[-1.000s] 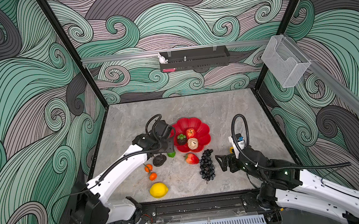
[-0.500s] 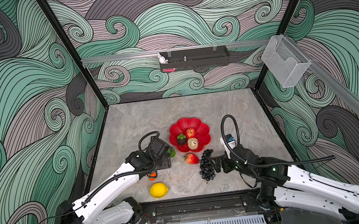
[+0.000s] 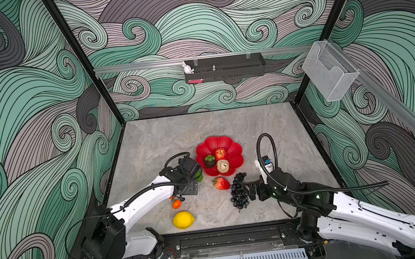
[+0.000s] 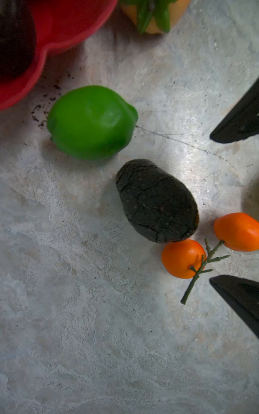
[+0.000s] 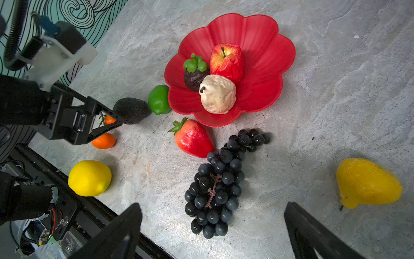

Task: Place and organize the fake fruits in the fruit bowl
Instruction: 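Move the left gripper down toward the dark avocado beside the lime, then grasp the dark avocado with the left gripper and lift it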

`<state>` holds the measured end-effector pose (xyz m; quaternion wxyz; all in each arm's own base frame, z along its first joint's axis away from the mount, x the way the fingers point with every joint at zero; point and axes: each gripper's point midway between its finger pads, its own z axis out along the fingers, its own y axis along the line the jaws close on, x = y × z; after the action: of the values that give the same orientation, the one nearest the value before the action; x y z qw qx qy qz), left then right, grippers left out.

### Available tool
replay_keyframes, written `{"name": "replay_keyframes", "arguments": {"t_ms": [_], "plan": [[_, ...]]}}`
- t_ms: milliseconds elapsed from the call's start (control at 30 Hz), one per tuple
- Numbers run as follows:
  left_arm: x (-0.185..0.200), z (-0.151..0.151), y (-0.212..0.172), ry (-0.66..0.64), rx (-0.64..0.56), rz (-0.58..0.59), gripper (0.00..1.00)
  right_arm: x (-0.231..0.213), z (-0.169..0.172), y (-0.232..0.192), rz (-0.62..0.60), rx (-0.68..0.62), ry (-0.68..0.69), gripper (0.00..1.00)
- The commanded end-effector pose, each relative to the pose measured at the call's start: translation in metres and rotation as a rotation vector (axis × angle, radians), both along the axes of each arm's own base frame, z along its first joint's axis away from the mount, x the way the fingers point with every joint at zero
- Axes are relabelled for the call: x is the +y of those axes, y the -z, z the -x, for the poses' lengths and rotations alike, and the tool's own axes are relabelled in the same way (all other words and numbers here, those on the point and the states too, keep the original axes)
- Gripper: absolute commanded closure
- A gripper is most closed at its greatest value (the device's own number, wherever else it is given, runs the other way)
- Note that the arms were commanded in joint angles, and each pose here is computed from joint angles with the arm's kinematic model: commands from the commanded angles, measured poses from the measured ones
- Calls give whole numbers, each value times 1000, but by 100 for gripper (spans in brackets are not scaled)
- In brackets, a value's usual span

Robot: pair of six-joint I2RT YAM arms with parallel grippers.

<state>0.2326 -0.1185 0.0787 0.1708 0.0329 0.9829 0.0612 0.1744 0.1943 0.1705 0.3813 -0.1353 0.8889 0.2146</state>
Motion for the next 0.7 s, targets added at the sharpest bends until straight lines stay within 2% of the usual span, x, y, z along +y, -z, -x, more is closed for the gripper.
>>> {"name": "replay_keyframes", "arguments": {"t_ms": [0, 133, 433, 567, 667], "plan": [[-8, -15, -3, 11, 24, 16, 5, -4, 0, -2, -8, 0, 13, 0], [-3, -17, 17, -13, 131, -60, 6, -6, 1, -3, -7, -5, 15, 0], [-10, -23, 34, -33, 199, 11, 6, -9, 2, -6, -11, -13, 20, 0], [-19, -22, 44, -50, 234, 75, 13, -9, 2, -7, -12, -13, 21, 0], [-28, -16, 45, -47, 271, 127, 22, -10, 1, -6, -10, -10, 24, 0]]}}
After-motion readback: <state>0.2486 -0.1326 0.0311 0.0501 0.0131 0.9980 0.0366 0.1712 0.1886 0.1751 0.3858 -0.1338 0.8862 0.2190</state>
